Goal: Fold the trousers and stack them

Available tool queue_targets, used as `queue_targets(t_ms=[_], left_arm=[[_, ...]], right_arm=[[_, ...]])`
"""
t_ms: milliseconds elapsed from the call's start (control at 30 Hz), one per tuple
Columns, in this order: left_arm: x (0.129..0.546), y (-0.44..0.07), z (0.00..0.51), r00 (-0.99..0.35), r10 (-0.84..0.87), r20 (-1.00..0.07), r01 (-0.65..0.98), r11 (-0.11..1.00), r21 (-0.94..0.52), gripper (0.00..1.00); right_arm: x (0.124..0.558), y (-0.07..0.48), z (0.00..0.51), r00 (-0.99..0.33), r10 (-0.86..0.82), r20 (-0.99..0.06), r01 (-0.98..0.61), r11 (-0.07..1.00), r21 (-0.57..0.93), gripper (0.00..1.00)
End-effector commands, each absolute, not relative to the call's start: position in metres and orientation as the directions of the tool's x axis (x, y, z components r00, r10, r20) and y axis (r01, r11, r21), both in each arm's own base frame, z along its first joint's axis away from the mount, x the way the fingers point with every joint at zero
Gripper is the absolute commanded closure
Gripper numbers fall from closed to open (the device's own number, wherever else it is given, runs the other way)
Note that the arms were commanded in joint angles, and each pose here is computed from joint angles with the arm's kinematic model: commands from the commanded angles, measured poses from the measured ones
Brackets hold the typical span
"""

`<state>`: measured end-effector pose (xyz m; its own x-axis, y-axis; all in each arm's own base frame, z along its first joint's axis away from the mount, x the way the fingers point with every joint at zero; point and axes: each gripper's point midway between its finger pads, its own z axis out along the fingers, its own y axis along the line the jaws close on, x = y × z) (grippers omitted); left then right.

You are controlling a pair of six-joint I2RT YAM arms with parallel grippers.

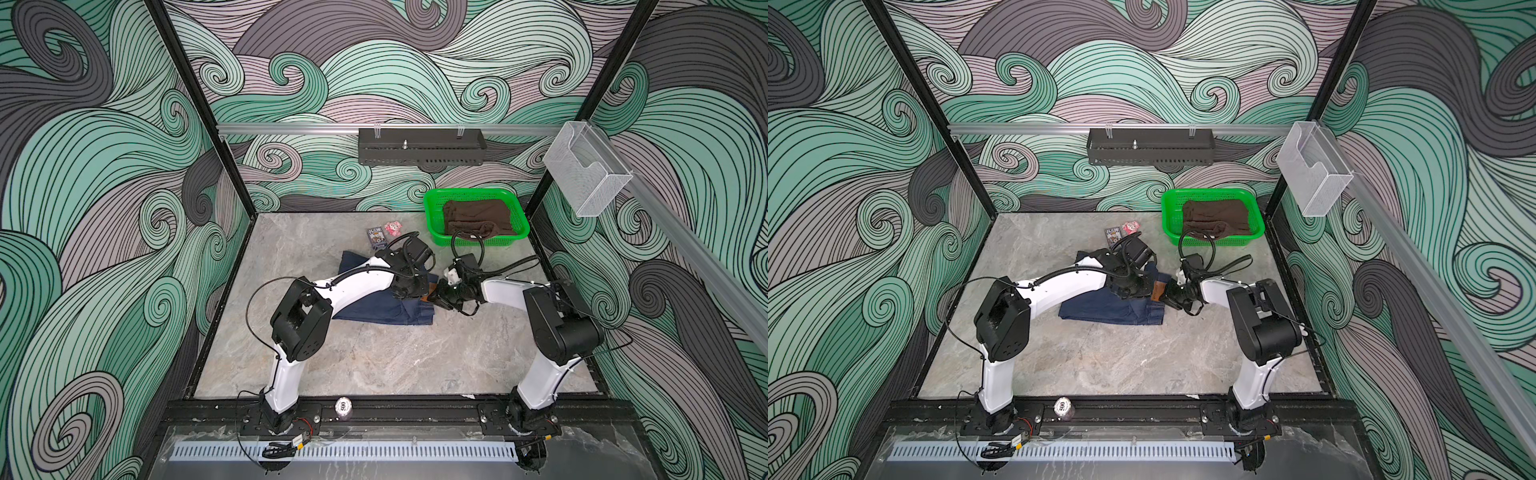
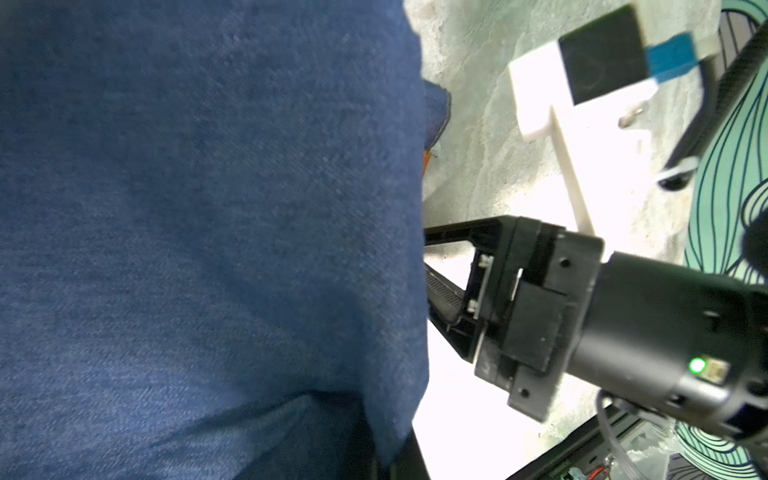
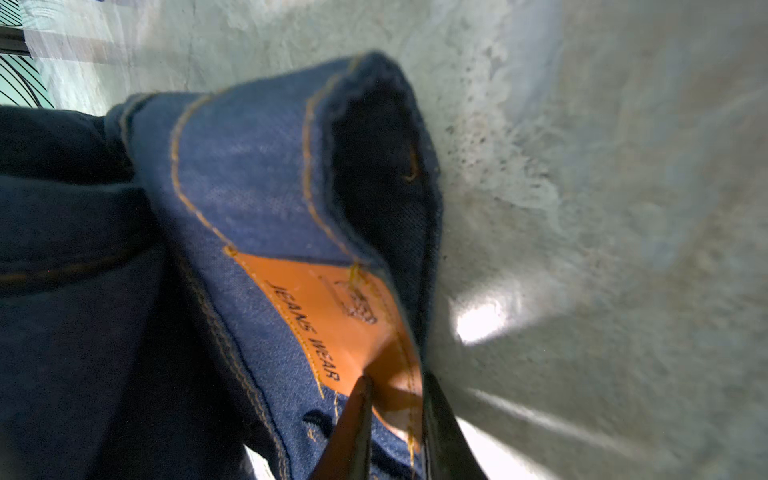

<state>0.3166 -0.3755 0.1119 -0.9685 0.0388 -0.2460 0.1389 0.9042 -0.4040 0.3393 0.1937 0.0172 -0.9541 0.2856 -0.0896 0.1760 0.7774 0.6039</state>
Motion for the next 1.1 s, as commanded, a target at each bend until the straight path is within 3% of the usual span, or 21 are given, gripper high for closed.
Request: queue_targets(t_ms=[0,433,500,567,767,933,1067], left_arm=[[0.322,-0.394,0.133,-0.958,0.022,-0.287,0.157,0.877,-0.455,1.00],[0.323,-0.404,0.114,-0.964,0.026,-0.264,0.147,0.879,-0.453,1.00],[0.321,-0.408,0.112,-0.968,0.030,-0.251,0.148,0.872,-0.466,0.93],[0.321,-0.410,0.117,-0.966,0.028,-0.255,0.153,0.860,-0.487,0.81],[0.324,-0.410,0.161,-0.940,0.019,-0.340,0.209,0.821,-0.531,0.53],[0.326,-0.388,0.206,-0.909,-0.004,-0.417,0.241,0.812,-0.532,0.46],[0.336,-0.341,0.225,-0.873,-0.065,-0.483,0.212,0.841,-0.498,0.43]], right_arm=[[0.332,0.197,0.006,-0.959,0.278,-0.053,0.196,0.789,0.583,0.78],[0.332,0.195,0.008,-0.959,0.276,-0.056,0.194,0.792,0.579,0.77],[0.332,0.195,0.010,-0.960,0.273,-0.059,0.191,0.794,0.577,0.76],[0.333,0.193,0.014,-0.960,0.271,-0.072,0.183,0.799,0.572,0.74],[0.336,0.175,0.035,-0.954,0.269,-0.130,0.162,0.832,0.531,0.64],[0.336,0.142,0.072,-0.936,0.257,-0.240,0.132,0.889,0.438,0.55],[0.336,0.137,0.104,-0.927,0.197,-0.318,0.060,0.918,0.393,0.54]])
